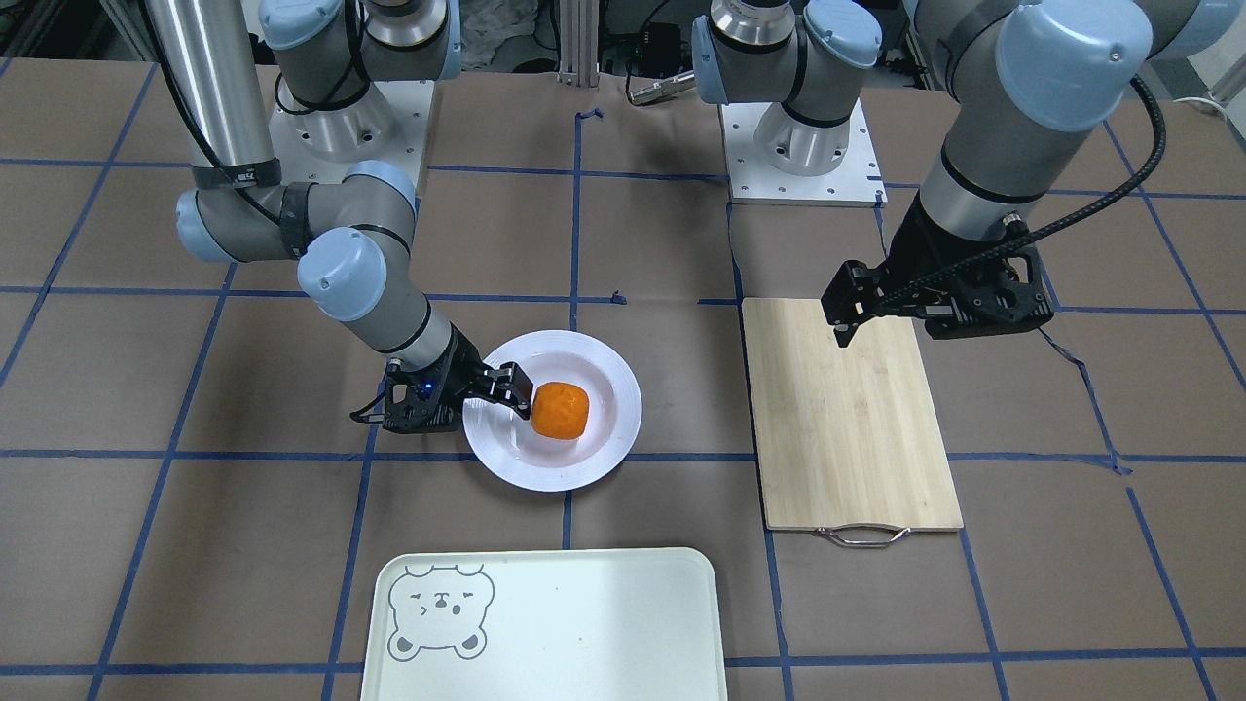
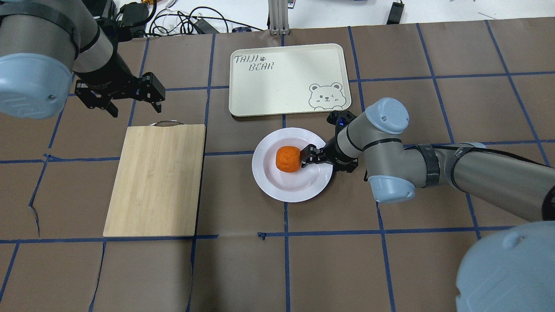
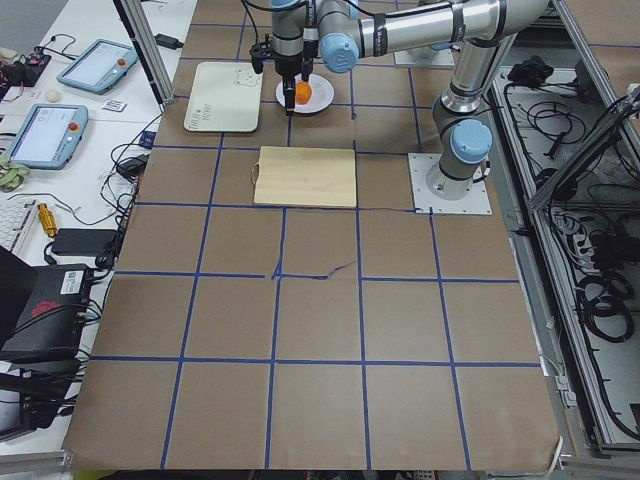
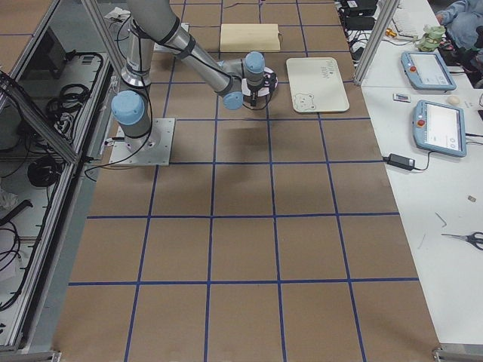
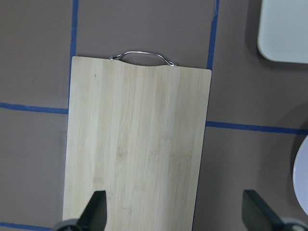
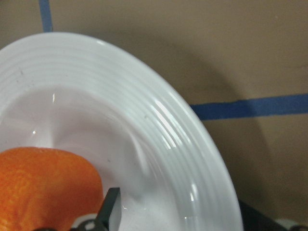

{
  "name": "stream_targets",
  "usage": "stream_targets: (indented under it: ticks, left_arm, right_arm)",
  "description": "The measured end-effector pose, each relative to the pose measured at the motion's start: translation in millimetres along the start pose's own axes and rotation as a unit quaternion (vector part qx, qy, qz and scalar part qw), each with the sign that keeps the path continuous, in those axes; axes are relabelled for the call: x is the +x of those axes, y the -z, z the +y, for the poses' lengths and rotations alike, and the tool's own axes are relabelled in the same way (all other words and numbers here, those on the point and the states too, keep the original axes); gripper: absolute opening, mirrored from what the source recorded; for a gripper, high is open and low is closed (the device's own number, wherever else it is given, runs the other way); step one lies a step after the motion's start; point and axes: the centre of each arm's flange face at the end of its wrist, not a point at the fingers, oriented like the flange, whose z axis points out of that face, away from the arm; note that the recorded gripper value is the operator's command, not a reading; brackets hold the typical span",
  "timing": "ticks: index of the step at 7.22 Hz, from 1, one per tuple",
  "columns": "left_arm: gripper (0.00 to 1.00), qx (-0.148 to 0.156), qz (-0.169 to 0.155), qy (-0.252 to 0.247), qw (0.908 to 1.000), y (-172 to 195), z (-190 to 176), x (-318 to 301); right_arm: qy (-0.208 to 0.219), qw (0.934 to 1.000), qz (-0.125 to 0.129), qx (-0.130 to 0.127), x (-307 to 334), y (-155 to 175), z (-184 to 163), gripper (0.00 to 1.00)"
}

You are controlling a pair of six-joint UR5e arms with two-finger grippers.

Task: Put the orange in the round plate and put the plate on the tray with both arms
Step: 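Lower the right gripper and grip the white plate's rim nearest it, then slide the plate with the right gripper onto the bear tray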

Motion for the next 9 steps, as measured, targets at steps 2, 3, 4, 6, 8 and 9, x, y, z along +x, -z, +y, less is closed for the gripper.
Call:
stream_targets:
  ticks: [2, 3, 4, 6, 8, 9]
  left_arm:
    - [1.00, 0.000, 0.001, 0.000, 1.0000, 0, 0, 0]
    - [1.00, 0.000, 0.001, 0.000, 1.0000, 0, -1, 1]
    - [1.00, 0.001, 0.001, 0.000, 1.0000, 1, -1, 1]
    - [1.00, 0.004, 0.004, -0.001, 1.0000, 4, 0, 2]
    - [1.00, 0.011, 0.006, -0.006, 0.9999, 11, 4, 3]
    - [1.00, 0.013, 0.006, -0.014, 0.9998, 13, 6, 3]
  right_arm:
    - [-0.003, 1.0000, 0.003, -0.001, 0, 1, 0, 0.03]
    - [-0.010, 0.9999, 0.003, -0.003, 0, 2, 1, 0.00]
    - [-0.015, 0.9999, 0.002, -0.002, 0, 3, 1, 0.00]
    - [-0.021, 0.9998, -0.001, -0.001, -7, 19, -6, 0.00]
    - [-0.034, 0.9993, 0.002, -0.013, -15, 43, -24, 0.00]
    - [-0.036, 0.9992, 0.002, -0.015, -20, 53, -33, 0.00]
